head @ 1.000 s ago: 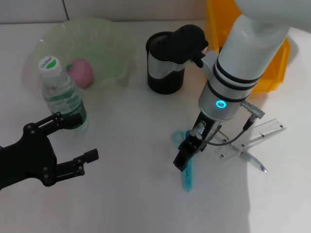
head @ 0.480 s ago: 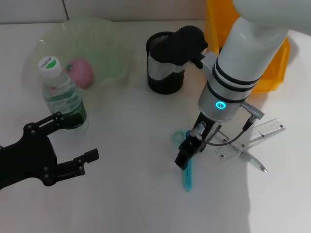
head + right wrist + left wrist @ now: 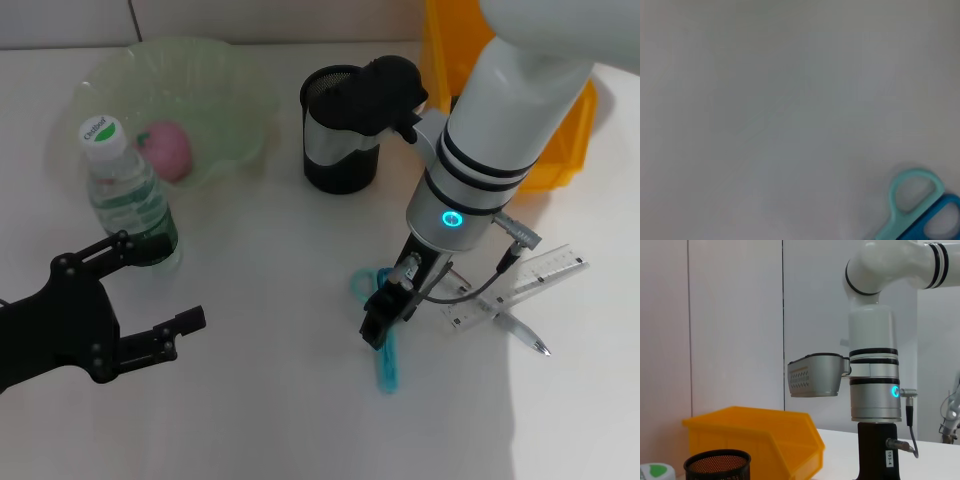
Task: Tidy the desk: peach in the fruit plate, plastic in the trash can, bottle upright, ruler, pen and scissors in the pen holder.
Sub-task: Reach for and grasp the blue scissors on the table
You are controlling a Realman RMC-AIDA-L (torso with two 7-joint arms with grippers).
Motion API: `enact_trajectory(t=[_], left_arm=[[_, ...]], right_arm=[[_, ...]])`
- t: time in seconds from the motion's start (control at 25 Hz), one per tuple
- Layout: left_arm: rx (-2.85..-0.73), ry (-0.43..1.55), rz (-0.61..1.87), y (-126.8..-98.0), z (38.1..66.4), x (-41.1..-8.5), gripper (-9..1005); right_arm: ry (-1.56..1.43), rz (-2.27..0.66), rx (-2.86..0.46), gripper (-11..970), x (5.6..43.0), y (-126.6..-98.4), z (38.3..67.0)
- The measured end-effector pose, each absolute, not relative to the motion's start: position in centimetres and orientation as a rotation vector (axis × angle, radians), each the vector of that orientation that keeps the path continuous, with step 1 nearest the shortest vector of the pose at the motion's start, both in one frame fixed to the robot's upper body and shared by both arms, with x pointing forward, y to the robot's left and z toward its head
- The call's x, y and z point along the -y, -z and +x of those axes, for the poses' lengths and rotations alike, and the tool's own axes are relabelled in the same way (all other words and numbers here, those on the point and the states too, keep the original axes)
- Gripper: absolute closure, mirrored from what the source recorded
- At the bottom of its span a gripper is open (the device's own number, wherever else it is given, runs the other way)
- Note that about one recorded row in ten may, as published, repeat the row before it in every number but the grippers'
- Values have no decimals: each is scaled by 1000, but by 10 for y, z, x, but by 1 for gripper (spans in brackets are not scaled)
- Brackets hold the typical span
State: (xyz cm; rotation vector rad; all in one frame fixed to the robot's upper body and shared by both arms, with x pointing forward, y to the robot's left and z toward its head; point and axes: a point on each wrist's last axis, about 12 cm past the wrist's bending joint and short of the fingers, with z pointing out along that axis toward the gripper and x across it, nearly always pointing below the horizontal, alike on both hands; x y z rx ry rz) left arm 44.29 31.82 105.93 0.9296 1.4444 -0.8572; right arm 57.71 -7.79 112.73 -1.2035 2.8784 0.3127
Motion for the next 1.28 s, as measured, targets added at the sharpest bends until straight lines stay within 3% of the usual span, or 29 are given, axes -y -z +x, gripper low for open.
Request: enact_trajectory(t=[0.76,0.84,1.28], left_arm=[[-1444,860,936,-1059,445,-317,180],[-1443,860,936,-1060,445,-317,180],[-1444,863,933,-1059,444,-316,181]], right_arm=[[-342,-1182,-2879,446,77,-1125,578],[-339,-1175,-2889,491,78,-1123,578],[-364,-1156,-2886,508,77,-1123,578]])
